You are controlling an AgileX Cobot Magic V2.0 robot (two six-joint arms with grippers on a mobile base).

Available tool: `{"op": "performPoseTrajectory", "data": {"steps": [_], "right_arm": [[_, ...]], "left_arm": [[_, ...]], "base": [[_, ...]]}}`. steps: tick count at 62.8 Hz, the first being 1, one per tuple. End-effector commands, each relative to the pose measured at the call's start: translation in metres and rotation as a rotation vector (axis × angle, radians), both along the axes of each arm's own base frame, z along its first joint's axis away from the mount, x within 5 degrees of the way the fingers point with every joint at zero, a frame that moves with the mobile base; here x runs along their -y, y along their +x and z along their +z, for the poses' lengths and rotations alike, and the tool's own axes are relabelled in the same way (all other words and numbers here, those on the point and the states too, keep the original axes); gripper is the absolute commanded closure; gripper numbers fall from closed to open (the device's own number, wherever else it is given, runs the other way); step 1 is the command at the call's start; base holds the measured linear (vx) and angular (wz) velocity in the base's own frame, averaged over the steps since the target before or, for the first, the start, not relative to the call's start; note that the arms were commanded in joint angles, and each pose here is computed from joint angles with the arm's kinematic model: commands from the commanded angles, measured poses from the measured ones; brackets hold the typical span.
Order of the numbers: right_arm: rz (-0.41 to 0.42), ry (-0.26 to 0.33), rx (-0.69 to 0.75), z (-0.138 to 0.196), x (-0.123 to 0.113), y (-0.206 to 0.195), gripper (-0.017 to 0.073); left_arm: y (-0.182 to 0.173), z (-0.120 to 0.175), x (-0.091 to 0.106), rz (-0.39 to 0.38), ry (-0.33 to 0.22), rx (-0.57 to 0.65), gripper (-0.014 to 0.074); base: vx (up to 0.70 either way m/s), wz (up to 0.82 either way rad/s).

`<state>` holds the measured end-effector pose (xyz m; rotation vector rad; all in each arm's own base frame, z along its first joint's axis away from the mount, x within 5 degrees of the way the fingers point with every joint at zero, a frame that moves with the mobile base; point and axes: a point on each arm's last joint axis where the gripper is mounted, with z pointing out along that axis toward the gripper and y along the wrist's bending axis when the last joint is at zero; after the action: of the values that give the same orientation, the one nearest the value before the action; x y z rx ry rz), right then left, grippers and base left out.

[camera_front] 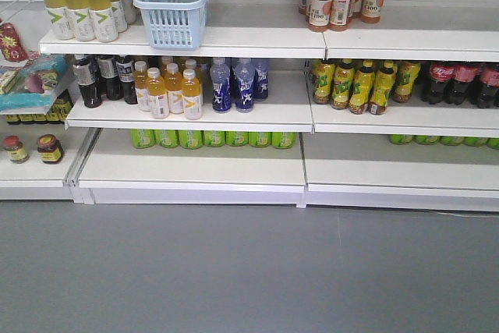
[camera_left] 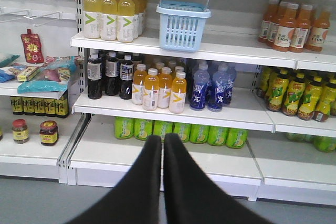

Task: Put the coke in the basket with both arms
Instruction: 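Drive the base toward the shelf holding the light-blue basket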

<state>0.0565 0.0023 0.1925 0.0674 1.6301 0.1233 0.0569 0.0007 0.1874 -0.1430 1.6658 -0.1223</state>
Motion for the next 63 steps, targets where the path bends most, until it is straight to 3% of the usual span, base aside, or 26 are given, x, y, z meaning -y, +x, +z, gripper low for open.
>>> {"op": "performPoseTrajectory", "data": {"steps": [1, 63], "right_arm": [[0.000, -0.010, 0.072, 0.0022, 0.0001, -0.0004, 0.0564], [0.000, -0.010, 0.072, 0.0022, 0.0001, -0.0004, 0.0564]], "left_arm": [[-0.0006, 0.0032, 0.0005, -0.004, -0.010, 0.078, 0.0600], [-0.0006, 0.0032, 0.0005, -0.004, -0.010, 0.078, 0.0600]], "base": [[0.14, -0.03], [0.16, 0.02]]}}
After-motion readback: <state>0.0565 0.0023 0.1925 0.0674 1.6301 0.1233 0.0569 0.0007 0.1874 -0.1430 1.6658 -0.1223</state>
